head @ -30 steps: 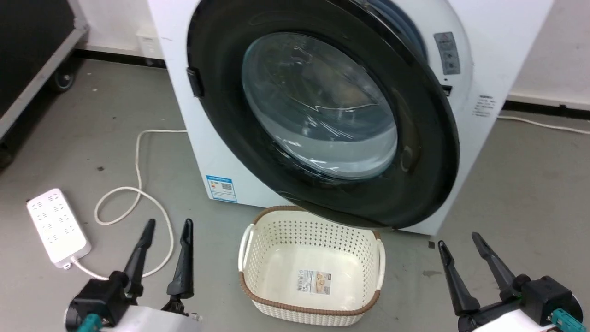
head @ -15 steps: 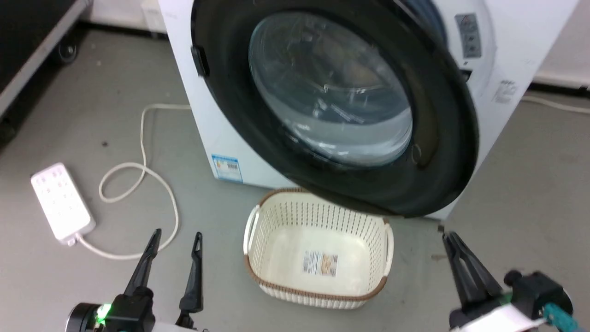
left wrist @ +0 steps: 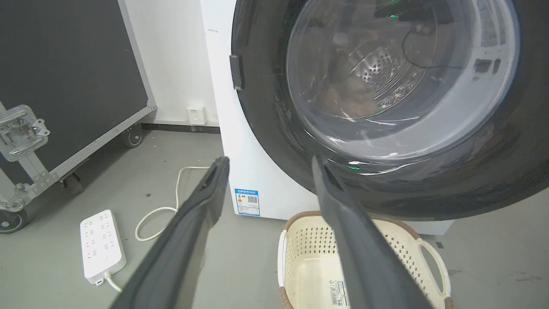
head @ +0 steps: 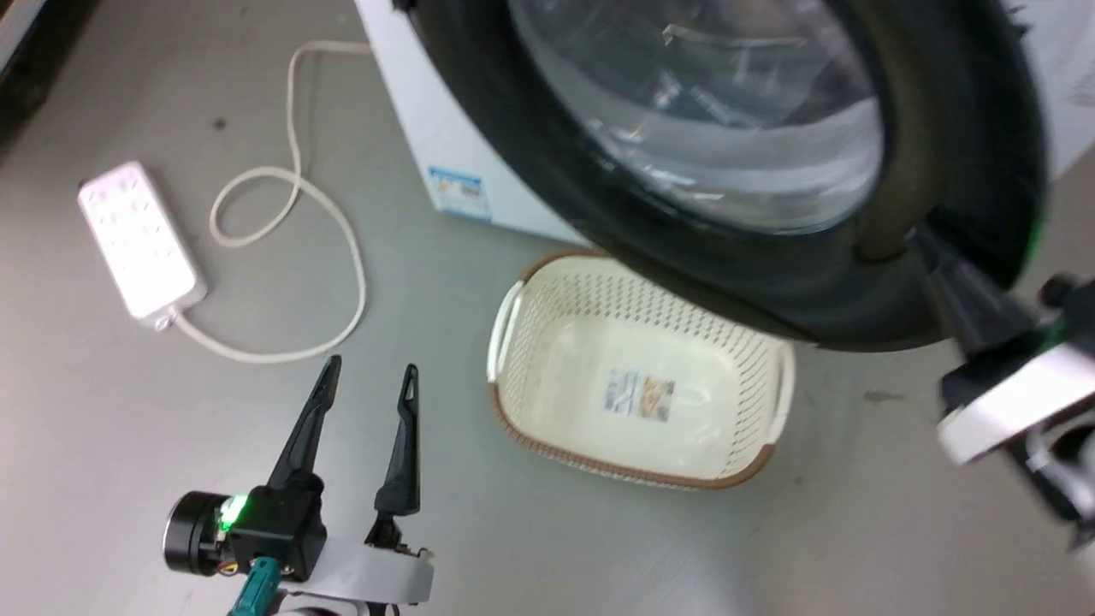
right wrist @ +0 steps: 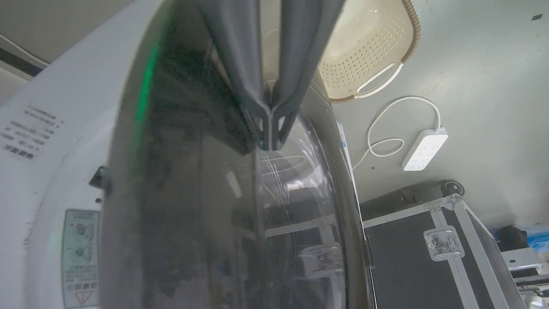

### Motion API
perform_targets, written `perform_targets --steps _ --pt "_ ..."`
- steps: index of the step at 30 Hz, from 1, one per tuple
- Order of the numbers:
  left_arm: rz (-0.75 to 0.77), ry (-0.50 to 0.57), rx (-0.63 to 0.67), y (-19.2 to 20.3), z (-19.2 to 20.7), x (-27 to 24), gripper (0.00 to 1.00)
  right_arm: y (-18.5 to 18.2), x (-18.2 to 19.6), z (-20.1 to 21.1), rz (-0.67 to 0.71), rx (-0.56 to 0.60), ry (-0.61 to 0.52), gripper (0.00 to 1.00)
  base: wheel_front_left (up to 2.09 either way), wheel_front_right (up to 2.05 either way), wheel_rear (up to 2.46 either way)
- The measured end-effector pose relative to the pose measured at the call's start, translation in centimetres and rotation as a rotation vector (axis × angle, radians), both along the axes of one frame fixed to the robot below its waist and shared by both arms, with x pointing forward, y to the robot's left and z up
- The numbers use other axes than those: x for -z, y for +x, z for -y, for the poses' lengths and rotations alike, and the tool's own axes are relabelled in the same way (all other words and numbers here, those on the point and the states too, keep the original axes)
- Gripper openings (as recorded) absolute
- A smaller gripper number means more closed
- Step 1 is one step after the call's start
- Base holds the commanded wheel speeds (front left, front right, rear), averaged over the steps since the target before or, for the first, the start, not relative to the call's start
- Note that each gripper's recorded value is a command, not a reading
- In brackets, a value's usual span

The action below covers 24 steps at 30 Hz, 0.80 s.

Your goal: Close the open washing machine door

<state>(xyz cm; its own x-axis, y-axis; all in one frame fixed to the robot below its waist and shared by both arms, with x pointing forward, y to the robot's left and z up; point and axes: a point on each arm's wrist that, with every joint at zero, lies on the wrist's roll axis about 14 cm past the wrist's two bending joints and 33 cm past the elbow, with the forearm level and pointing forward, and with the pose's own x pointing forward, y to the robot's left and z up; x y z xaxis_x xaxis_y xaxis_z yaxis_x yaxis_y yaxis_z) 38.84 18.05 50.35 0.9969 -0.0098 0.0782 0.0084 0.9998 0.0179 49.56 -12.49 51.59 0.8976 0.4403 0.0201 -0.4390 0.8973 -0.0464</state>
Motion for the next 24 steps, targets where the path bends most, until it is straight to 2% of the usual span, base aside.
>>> perform_targets --steps 4,12,20,21,24 --pt "-0.027 0.003 -0.020 0.2 -0.5 0.9 1.00 3.0 0.7 0.8 -0.021 0.004 -0.044 0.00 0.00 0.00 0.00" --pt "-0.054 0.007 -0.042 1.2 -1.1 2.0 1.00 8.6 1.4 2.9 -0.061 0.064 -0.053 0.00 0.00 0.00 0.00" --pt "-0.076 0.006 -0.046 2.0 -0.9 3.0 1.00 13.0 1.8 5.8 -0.099 0.188 -0.028 0.00 0.00 0.00 0.00" --pt "-0.080 0.004 -0.036 2.2 -0.6 3.2 1.00 13.6 2.2 6.0 -0.112 0.214 0.002 0.00 0.00 0.00 0.00" --pt "-0.068 0.002 -0.027 2.6 -0.4 2.9 1.00 13.6 2.6 5.7 -0.121 0.230 0.035 0.00 0.00 0.00 0.00"
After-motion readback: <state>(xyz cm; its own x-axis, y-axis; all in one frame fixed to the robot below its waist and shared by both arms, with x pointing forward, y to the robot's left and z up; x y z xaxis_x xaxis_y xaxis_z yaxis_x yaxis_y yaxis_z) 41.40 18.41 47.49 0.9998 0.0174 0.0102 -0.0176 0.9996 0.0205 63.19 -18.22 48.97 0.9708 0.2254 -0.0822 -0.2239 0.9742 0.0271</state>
